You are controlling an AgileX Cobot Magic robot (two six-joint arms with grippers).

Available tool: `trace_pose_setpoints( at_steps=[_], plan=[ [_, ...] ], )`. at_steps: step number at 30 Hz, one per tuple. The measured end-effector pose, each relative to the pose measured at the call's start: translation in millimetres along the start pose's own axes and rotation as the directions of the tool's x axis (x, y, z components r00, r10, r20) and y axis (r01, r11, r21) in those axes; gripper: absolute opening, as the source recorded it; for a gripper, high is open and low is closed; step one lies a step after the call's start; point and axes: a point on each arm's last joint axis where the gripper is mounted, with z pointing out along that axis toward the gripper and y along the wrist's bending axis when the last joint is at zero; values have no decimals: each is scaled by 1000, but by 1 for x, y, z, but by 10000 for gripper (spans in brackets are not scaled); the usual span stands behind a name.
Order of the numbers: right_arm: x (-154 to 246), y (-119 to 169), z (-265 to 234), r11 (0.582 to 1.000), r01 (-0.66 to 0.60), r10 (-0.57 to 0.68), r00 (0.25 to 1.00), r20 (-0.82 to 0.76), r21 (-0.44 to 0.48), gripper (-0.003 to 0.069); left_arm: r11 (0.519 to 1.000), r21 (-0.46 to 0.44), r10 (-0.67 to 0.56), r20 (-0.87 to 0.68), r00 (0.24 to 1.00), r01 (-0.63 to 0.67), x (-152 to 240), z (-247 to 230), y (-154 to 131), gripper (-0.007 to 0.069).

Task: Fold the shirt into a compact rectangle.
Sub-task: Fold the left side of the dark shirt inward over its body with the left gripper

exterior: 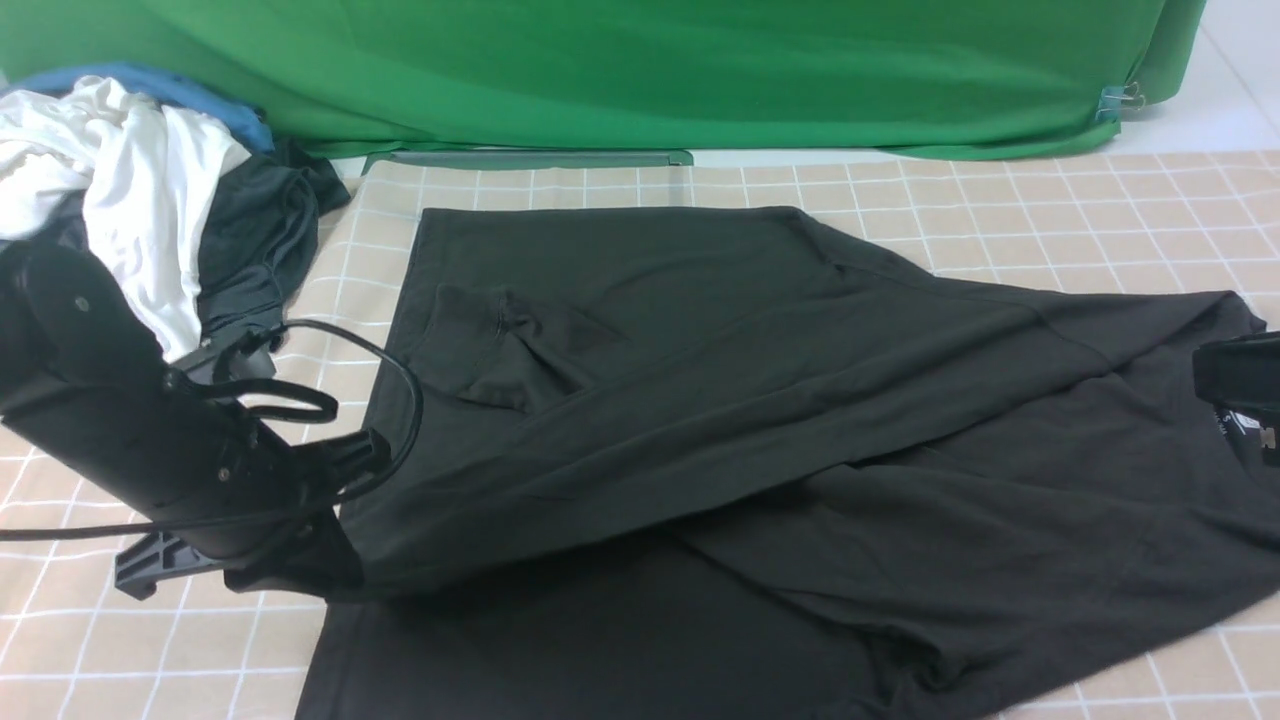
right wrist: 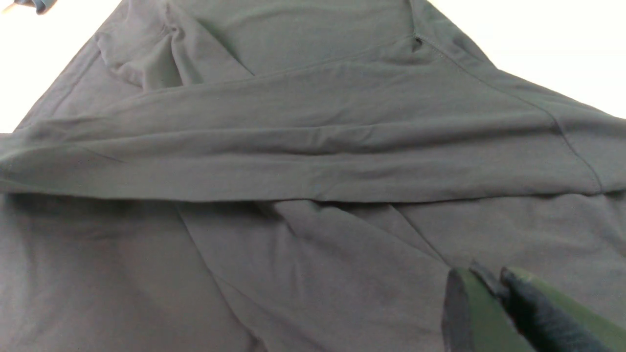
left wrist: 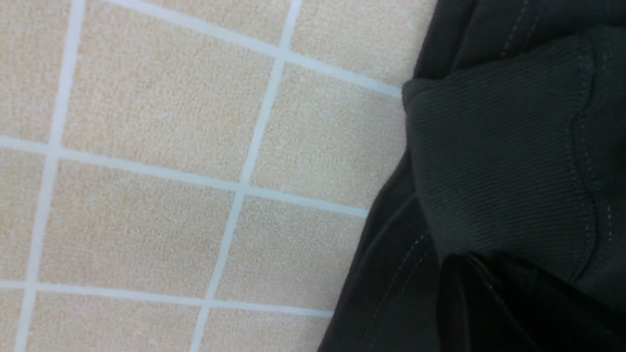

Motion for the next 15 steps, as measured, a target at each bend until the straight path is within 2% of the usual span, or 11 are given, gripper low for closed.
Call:
trace_pose_setpoints(
  at_steps=[6, 8, 14, 15],
  plan=[
    [0, 0, 0, 1000, -1, 1, 1000, 0, 0, 92, 1000, -7, 12, -10, 1000, -12, -2, 6, 1, 27],
    [0, 0, 0, 1000, -1, 1, 1000, 0, 0, 92, 1000, -10, 16, -9, 1000, -16, -2, 7, 2, 64],
    [1, 0, 0, 1000, -1, 1, 1000, -6, -2, 92, 1000, -13, 27, -36, 999, -27, -2, 4, 0, 272],
    [1, 0, 0, 1000, -1, 1, 1000, -12, -5, 92, 999, -13, 37, -47, 998, -38, -5, 0, -2, 335]
  ],
)
